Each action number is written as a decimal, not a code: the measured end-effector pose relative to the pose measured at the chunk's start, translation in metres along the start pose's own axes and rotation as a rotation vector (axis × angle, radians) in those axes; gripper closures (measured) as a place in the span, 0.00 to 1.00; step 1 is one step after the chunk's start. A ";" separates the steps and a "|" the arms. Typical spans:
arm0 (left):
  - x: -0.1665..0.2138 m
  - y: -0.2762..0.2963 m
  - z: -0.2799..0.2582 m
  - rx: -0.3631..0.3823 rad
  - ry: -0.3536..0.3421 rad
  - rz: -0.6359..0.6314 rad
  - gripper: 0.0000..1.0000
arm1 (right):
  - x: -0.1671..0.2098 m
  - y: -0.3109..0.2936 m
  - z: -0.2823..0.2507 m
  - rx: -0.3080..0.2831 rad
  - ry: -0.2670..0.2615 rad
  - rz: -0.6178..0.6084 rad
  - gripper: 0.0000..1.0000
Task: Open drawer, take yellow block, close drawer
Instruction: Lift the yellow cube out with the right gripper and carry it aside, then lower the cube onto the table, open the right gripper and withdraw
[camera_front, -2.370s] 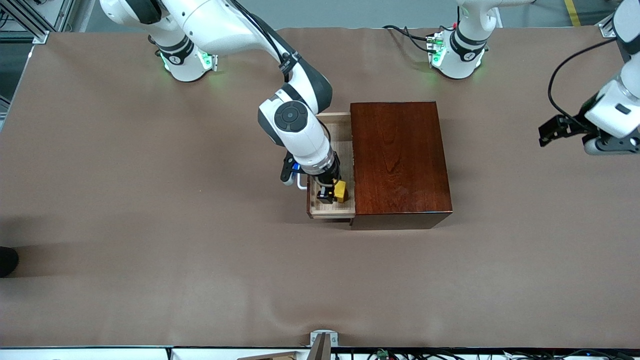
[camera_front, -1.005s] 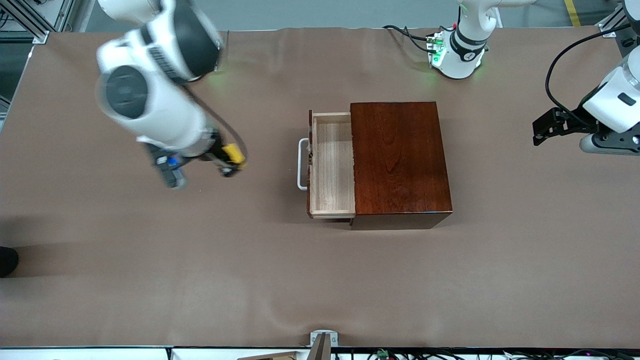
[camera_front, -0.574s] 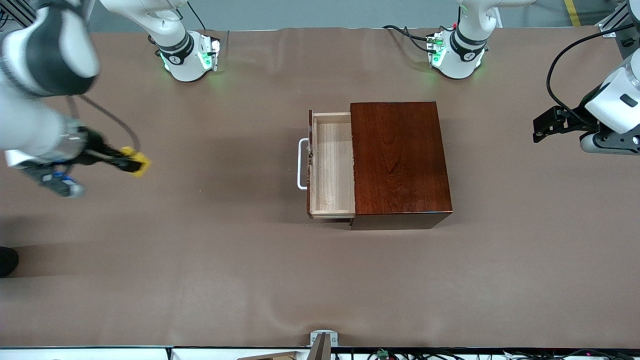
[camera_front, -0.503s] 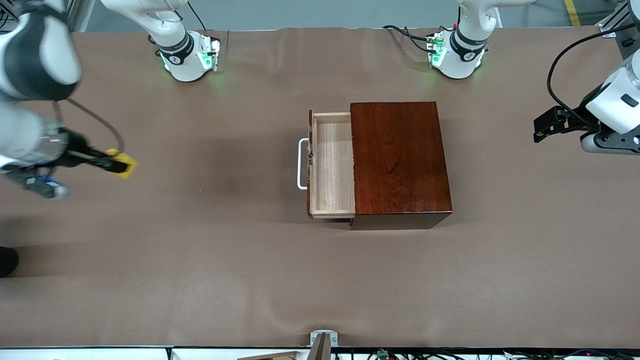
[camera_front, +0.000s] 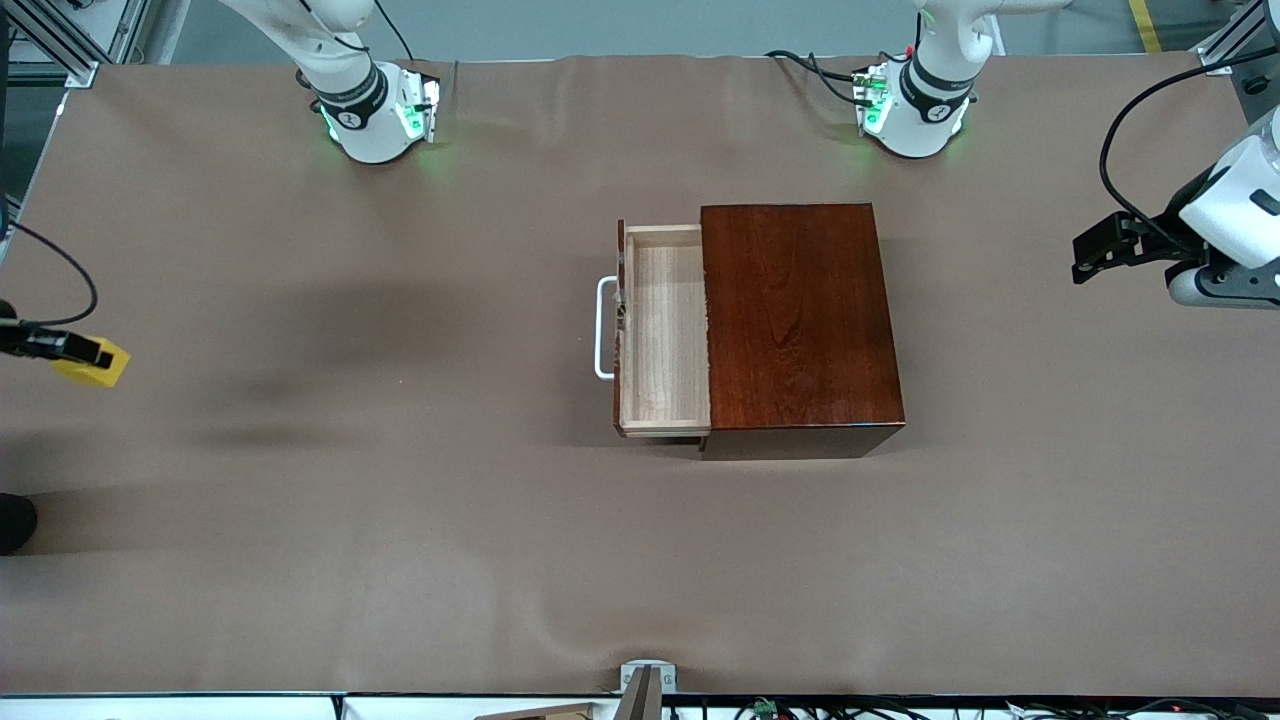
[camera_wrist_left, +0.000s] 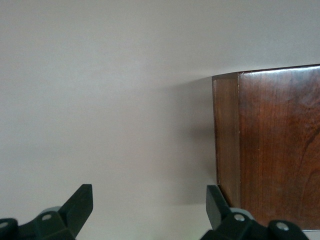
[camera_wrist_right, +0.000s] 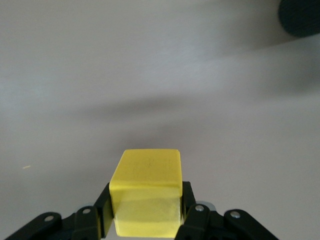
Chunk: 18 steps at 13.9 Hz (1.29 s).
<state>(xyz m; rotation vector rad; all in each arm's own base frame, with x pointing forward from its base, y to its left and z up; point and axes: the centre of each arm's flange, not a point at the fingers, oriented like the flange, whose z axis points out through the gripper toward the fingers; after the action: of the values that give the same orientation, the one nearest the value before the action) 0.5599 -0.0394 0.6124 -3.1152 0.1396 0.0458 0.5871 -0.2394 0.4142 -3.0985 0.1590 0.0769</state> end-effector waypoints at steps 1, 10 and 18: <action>-0.001 0.000 0.000 0.000 -0.005 0.000 0.00 | 0.006 0.015 0.019 -0.008 0.018 -0.030 0.44; -0.003 0.002 -0.004 0.000 -0.018 0.004 0.00 | 0.027 0.064 0.163 0.004 -0.045 -0.129 0.44; -0.004 -0.006 -0.003 -0.001 -0.022 -0.011 0.00 | 0.070 0.043 0.166 -0.014 -0.002 -0.115 0.44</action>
<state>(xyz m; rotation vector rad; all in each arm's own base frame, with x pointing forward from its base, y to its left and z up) 0.5569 -0.0331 0.6156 -3.1146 0.1216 0.0801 0.6441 -0.2825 0.2435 -3.1133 -0.0192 0.0778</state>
